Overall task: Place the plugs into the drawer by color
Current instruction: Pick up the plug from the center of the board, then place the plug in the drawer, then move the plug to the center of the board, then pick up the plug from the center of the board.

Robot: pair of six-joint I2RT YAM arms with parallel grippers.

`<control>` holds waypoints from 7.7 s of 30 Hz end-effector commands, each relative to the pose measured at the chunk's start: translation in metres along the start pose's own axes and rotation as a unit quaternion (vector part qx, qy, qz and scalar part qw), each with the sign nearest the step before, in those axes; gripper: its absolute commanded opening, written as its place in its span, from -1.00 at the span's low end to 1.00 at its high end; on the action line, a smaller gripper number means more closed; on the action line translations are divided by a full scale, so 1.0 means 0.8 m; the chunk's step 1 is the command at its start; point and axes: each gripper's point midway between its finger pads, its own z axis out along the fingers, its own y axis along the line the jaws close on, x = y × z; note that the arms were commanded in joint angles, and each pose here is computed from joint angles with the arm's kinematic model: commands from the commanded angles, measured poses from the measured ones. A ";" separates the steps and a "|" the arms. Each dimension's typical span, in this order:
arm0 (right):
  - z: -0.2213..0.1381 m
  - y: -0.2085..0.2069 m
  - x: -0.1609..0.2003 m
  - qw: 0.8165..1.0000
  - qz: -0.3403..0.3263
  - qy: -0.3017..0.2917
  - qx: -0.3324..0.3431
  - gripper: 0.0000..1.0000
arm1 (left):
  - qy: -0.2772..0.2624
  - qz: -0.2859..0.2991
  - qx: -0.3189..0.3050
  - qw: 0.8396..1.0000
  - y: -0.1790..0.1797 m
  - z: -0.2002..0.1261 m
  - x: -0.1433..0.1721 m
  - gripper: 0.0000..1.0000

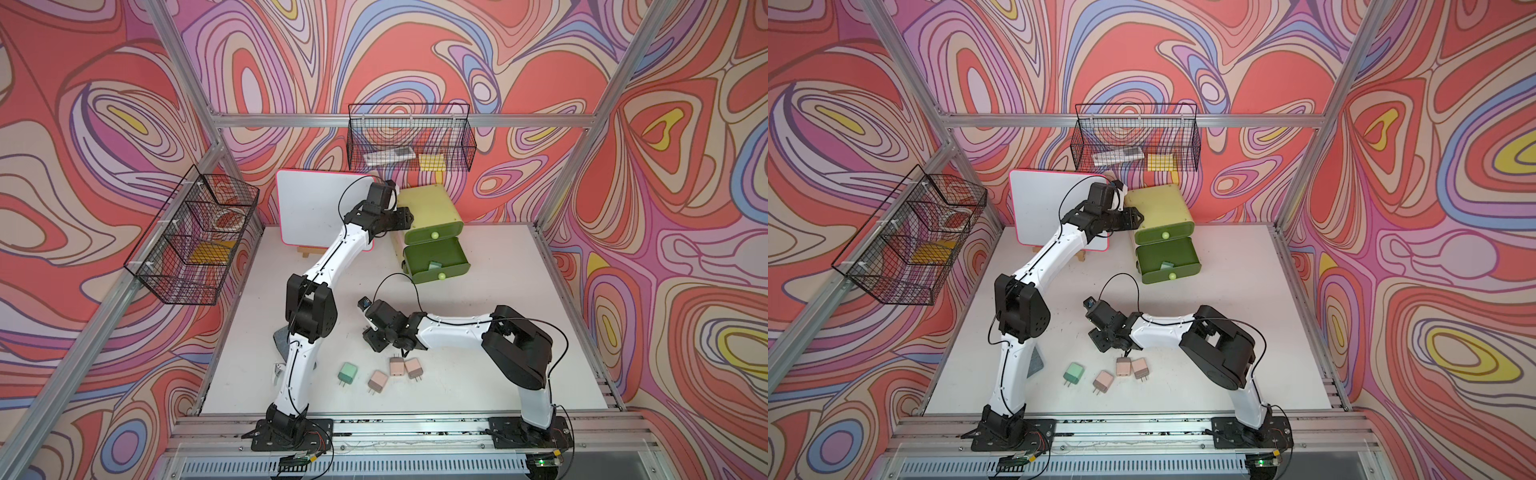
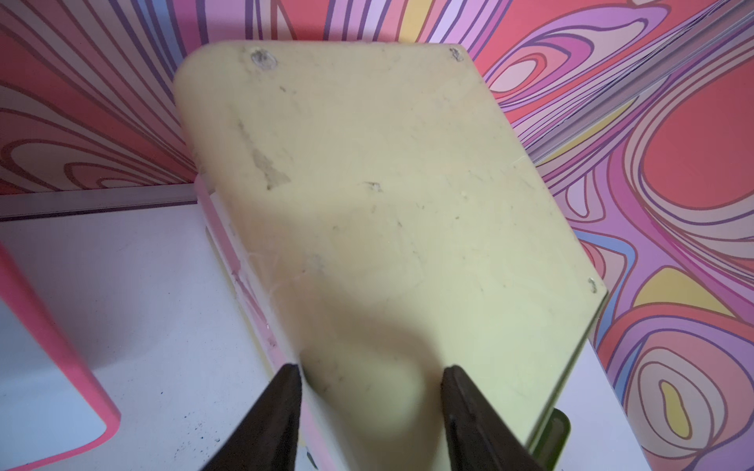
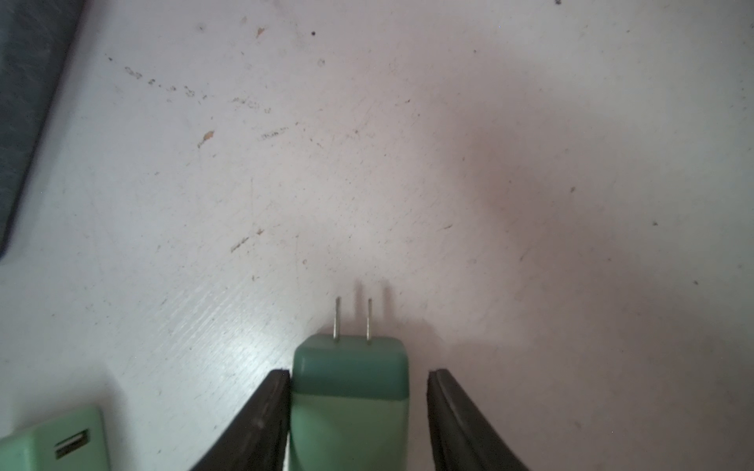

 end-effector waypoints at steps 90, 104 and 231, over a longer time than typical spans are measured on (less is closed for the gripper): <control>-0.123 -0.398 -0.065 0.945 0.209 -0.005 0.252 -0.07 | 0.021 0.013 -0.004 1.000 -0.007 0.002 0.015 0.11; -0.143 -0.431 -0.047 0.938 0.220 -0.003 0.269 -0.03 | 0.020 0.015 -0.005 1.000 -0.008 -0.001 0.013 0.11; -0.022 -0.003 0.044 0.965 0.201 0.152 0.070 0.30 | 0.021 0.029 0.005 0.999 -0.038 -0.009 0.020 0.12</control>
